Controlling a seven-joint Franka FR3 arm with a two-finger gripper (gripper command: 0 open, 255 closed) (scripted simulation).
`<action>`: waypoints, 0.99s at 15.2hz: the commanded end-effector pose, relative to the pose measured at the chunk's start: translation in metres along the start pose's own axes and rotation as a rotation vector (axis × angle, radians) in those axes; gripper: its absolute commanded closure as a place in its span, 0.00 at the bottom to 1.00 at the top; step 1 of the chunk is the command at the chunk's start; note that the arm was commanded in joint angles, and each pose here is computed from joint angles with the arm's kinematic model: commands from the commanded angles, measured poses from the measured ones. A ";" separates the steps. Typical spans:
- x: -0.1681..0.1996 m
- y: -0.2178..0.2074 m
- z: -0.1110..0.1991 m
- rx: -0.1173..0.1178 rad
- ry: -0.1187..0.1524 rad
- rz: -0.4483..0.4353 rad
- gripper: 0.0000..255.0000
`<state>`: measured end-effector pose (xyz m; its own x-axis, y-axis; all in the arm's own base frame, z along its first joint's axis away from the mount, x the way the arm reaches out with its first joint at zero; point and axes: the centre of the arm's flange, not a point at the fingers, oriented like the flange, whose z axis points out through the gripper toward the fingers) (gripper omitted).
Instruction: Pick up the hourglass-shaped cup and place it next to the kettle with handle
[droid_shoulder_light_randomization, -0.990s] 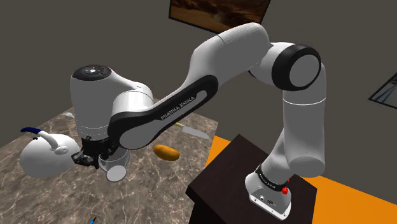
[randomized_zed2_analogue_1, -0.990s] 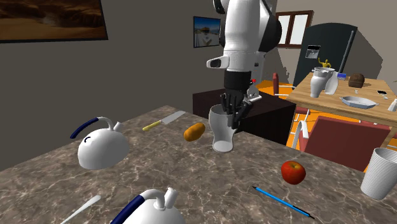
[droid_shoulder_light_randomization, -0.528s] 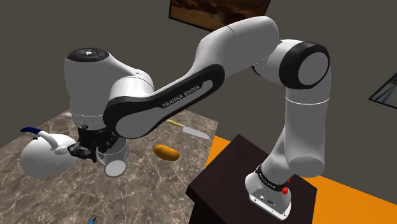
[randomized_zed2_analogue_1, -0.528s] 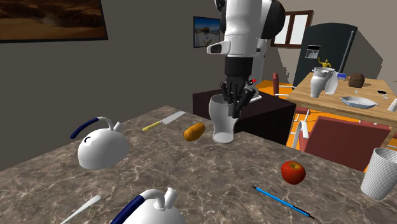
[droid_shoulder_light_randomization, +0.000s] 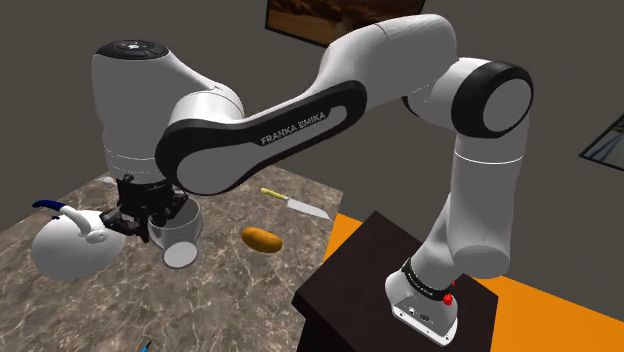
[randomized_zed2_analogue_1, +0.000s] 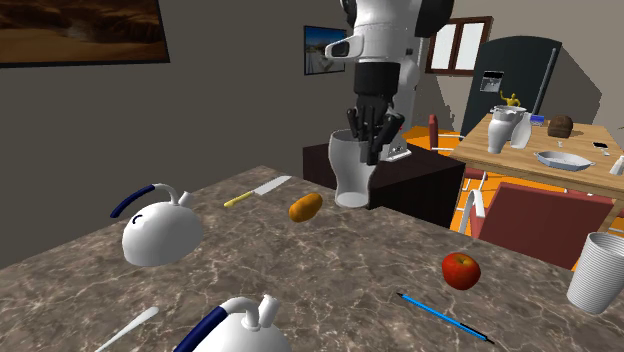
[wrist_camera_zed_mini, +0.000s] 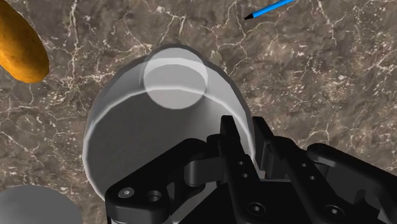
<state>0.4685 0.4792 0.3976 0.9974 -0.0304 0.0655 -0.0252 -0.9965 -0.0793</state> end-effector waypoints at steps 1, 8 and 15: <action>0.001 -0.002 -0.011 0.000 0.000 0.000 1.00; 0.003 -0.005 -0.047 0.000 0.000 0.000 1.00; 0.035 0.053 -0.058 0.000 0.000 0.000 1.00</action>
<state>0.4928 0.4329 0.4530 0.9974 -0.0313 0.0654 -0.0261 -0.9965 -0.0789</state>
